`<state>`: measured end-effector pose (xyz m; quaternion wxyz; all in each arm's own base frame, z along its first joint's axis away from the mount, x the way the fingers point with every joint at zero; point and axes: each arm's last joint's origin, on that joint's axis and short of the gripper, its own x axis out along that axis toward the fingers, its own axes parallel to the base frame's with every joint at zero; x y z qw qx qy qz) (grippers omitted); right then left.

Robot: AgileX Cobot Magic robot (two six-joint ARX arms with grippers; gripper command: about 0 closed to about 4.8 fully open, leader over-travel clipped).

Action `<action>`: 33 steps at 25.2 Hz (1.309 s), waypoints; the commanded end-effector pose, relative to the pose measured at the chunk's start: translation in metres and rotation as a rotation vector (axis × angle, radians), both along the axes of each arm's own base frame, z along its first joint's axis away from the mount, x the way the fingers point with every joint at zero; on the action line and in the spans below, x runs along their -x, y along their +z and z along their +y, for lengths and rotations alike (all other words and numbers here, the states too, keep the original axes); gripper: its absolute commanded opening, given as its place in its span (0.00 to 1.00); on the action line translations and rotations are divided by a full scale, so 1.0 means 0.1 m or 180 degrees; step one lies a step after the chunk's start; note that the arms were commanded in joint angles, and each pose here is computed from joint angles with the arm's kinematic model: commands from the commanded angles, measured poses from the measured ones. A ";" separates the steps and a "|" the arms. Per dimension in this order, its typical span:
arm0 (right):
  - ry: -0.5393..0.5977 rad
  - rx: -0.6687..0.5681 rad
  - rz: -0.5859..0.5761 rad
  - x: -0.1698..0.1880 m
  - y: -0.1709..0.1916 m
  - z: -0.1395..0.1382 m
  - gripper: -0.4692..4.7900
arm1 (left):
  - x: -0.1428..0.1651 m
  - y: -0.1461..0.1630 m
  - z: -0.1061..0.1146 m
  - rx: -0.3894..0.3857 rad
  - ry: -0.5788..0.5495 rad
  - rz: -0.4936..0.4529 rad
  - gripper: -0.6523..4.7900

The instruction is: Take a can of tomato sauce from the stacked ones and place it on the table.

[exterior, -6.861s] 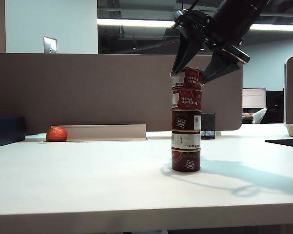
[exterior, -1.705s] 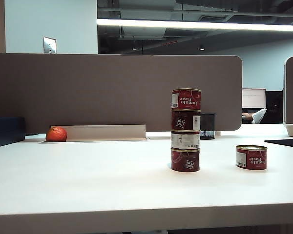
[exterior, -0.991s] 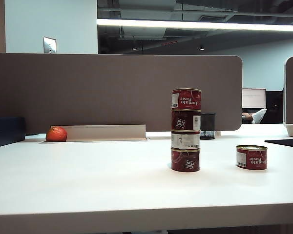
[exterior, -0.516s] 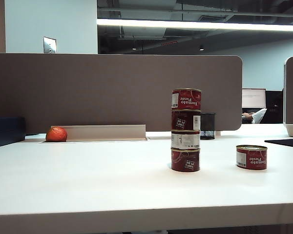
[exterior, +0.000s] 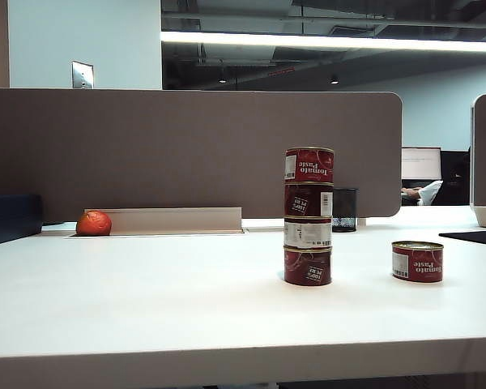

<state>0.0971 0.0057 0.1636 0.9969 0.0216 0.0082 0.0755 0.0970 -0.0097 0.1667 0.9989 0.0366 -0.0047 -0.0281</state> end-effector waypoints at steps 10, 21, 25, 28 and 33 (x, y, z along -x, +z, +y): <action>0.0001 0.0010 0.0188 0.00 -0.05 0.00 0.08 | 0.00 0.01 0.00 0.0013 0.0012 -0.0037 0.11; 0.0001 0.0010 0.0188 0.00 -0.05 0.00 0.08 | 0.00 0.01 0.00 0.0013 0.0012 -0.0037 0.11; 0.0004 0.0008 0.0189 0.00 -0.05 0.00 0.08 | 0.00 0.01 0.00 0.0013 0.0012 -0.0037 0.11; -0.0008 0.0007 0.0033 0.00 -0.01 0.00 0.08 | 0.00 0.01 0.00 0.0013 0.0012 -0.0037 0.11; -0.0005 0.0004 -0.0096 0.00 0.03 0.00 0.08 | 0.00 0.01 0.00 0.0013 0.0012 -0.0036 0.11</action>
